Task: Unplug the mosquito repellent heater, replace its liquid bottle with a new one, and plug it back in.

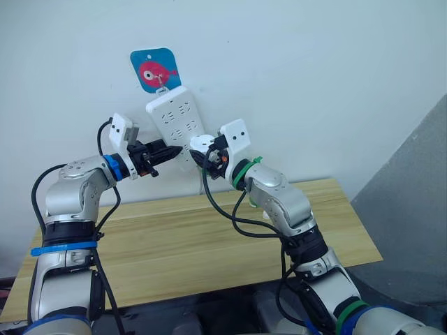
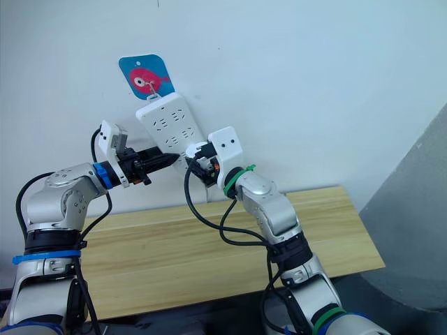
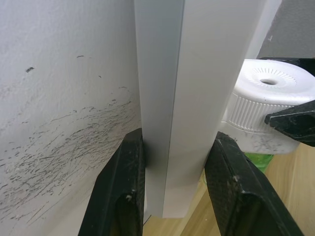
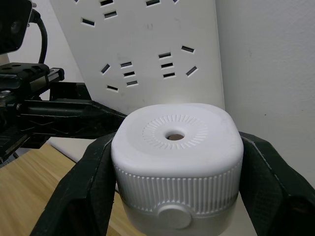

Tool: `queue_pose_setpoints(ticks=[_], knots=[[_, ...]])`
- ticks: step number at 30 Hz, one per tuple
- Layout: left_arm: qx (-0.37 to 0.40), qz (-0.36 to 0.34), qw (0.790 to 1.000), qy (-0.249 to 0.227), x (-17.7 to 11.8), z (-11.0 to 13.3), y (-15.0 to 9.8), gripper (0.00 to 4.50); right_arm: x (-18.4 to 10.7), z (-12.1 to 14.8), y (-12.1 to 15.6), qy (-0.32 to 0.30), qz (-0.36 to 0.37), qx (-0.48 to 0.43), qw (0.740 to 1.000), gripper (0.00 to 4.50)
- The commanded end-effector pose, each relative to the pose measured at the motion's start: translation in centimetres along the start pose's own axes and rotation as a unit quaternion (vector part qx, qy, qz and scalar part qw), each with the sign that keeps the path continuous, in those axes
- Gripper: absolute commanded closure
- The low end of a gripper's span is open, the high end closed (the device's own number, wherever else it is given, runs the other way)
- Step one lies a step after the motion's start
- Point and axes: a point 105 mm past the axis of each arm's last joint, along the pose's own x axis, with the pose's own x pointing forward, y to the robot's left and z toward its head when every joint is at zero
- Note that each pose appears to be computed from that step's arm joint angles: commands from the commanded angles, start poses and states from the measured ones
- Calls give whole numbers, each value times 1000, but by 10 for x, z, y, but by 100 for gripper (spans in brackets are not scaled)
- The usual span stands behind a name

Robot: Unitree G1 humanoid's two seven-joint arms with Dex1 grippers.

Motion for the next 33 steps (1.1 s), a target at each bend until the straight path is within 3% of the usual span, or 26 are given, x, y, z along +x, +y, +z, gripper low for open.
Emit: queue_pose_setpoints(ticks=[1,5,9,10,23,31,32,33], knots=[[16,-34,999,-17,11,12,-16,317,13,11,21,-15,37,-4,999,147],[20,-27,999,-15,9,12,-13,317,11,14,22,-21,49,-2,999,147],[30,-17,999,-13,7,11,-9,317,5,14,18,-22,51,1,998,11],[36,-12,999,-11,7,11,-7,317,1,12,19,-15,62,0,998,0],[91,19,996,-15,-8,9,13,317,-78,-15,19,88,150,-65,983,0],[139,44,989,3,-14,4,22,64,-90,-7,20,88,169,-93,977,0],[142,42,989,6,-17,3,21,37,-90,-5,20,85,171,-99,977,0],[145,40,989,8,-21,2,20,37,-91,-4,20,82,173,-104,976,0]])
